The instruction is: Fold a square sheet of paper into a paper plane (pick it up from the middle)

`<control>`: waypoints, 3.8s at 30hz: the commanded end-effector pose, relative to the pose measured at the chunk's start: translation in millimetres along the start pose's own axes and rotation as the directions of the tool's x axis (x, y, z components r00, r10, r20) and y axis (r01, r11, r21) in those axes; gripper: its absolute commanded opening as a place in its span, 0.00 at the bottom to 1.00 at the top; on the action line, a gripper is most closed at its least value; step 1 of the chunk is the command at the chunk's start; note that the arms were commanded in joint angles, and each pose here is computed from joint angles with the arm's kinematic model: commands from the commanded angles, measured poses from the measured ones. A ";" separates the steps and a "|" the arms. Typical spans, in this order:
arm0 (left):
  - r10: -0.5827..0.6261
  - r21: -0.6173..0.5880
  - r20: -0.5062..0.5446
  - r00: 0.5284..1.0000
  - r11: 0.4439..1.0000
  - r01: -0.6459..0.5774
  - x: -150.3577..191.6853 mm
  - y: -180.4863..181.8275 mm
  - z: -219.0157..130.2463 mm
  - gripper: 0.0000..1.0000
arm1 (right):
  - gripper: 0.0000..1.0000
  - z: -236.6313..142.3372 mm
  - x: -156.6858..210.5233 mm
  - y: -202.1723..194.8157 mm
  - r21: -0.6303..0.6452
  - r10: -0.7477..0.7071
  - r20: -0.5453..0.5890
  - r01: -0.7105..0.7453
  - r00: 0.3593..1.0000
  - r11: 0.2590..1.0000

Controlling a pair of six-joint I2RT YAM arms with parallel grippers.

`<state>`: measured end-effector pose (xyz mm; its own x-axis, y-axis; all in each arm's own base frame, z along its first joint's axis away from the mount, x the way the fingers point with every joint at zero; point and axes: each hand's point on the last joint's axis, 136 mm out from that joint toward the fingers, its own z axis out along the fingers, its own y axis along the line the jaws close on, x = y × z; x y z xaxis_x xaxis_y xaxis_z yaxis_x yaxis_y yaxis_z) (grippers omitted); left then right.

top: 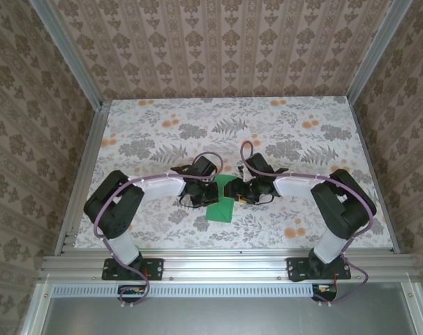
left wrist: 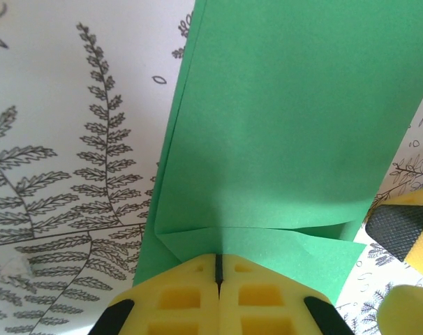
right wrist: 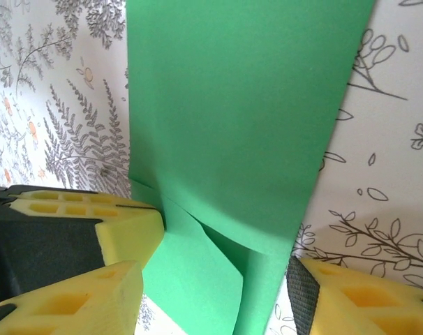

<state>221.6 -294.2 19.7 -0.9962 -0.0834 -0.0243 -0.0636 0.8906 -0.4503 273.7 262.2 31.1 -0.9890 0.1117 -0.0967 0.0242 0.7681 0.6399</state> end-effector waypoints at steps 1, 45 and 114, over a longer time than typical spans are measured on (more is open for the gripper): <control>-0.010 -0.025 -0.007 1.000 1.000 0.010 4.2 3.7 1.9 0.00 | 0.59 7.3 1.8 -12.5 0.026 0.049 -0.005 -0.049 0.999 0.998; -0.044 0.044 0.172 0.984 0.998 0.037 -12.1 -12.6 -54.4 0.10 | 0.05 -31.4 16.5 2.9 0.014 -0.096 0.027 0.096 0.995 0.995; 0.011 0.015 0.189 0.982 1.000 -0.014 -15.6 -20.6 -76.4 0.19 | 0.10 22.7 47.9 -16.6 -0.021 0.223 0.069 -0.222 0.972 0.975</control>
<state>230.4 -264.1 90.0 -0.9640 -0.1708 -0.2036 -0.0656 0.8954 -0.4405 228.7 275.2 11.1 -0.9880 0.1417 -0.0613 0.0665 0.7489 0.6593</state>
